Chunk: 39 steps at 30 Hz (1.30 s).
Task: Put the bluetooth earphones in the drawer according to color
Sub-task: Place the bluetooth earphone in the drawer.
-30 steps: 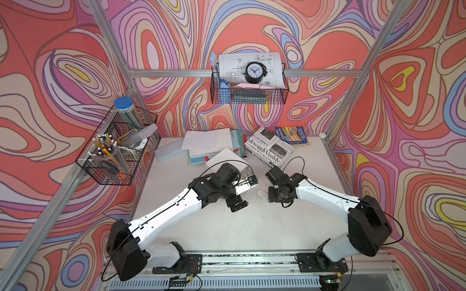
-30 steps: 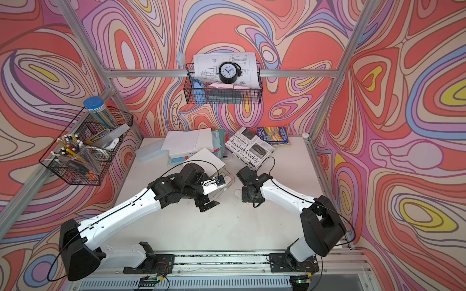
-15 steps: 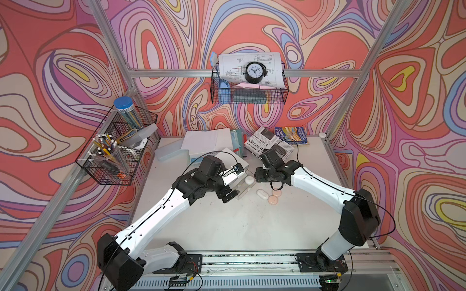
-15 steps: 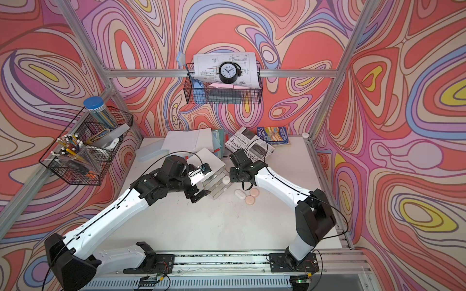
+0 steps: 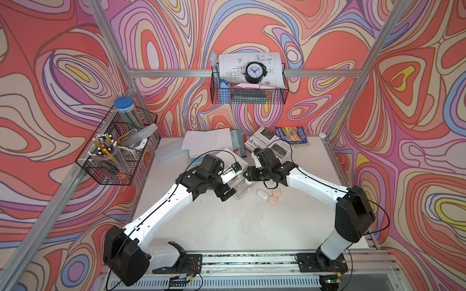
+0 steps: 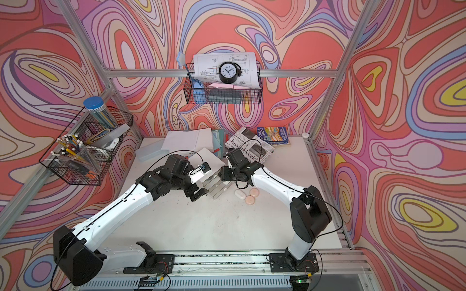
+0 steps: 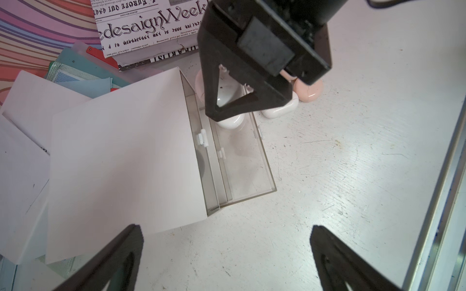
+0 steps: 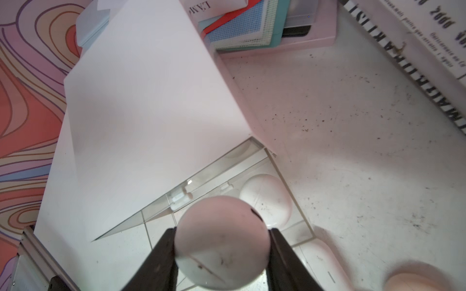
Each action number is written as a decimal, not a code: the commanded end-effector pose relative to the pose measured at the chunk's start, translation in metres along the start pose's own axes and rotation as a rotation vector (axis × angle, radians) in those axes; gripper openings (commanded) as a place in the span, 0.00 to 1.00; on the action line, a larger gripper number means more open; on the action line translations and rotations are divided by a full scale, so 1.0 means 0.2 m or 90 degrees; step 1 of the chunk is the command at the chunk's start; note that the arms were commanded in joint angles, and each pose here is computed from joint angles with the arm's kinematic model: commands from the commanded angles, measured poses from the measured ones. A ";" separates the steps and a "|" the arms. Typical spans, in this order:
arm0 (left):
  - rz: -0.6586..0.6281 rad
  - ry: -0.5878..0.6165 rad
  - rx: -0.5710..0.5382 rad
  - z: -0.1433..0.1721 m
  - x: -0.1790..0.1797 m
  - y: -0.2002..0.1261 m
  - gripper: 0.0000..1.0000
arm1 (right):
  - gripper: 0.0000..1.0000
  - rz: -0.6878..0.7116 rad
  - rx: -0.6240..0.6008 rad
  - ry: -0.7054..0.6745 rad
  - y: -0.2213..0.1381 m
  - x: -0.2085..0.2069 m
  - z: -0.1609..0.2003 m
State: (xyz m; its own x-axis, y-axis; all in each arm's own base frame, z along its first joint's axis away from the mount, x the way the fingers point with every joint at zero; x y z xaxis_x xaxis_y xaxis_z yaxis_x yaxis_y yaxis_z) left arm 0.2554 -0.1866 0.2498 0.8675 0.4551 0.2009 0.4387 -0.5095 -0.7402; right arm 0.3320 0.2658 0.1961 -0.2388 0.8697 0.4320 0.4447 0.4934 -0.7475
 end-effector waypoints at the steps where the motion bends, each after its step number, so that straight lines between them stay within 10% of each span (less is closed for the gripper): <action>1: 0.006 -0.002 0.004 0.00 0.00 -0.02 0.99 | 0.00 -0.026 0.034 0.001 0.08 0.03 0.06; 7: 0.019 0.003 -0.063 -0.06 -0.03 -0.09 0.99 | 0.02 -0.026 0.040 0.008 0.10 0.04 0.08; 22: 0.013 0.004 -0.041 -0.04 -0.02 -0.08 0.99 | 0.70 -0.027 0.067 0.025 0.20 0.02 0.12; 39: 0.007 0.004 -0.044 -0.05 -0.01 -0.09 0.98 | 0.80 0.020 0.009 -0.039 0.03 0.02 0.04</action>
State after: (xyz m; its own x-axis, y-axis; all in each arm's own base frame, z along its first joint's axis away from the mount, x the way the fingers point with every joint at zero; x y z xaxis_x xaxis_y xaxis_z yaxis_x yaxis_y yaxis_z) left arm 0.2466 -0.1869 0.2646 0.8763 0.4398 0.1965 0.4393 -0.5621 -0.7008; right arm 0.3289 0.2801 0.1749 -0.2559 0.8659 0.4299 0.4023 0.4997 -0.7671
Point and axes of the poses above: each gripper's point midway between its finger pads, its own y axis out along the fingers, its own x axis along the line the jaws close on, z = x × y, the point moved 6 cm from there along -y, back along the fingers, and after that the axes turned 4 degrees about y, right-handed, at the moved point
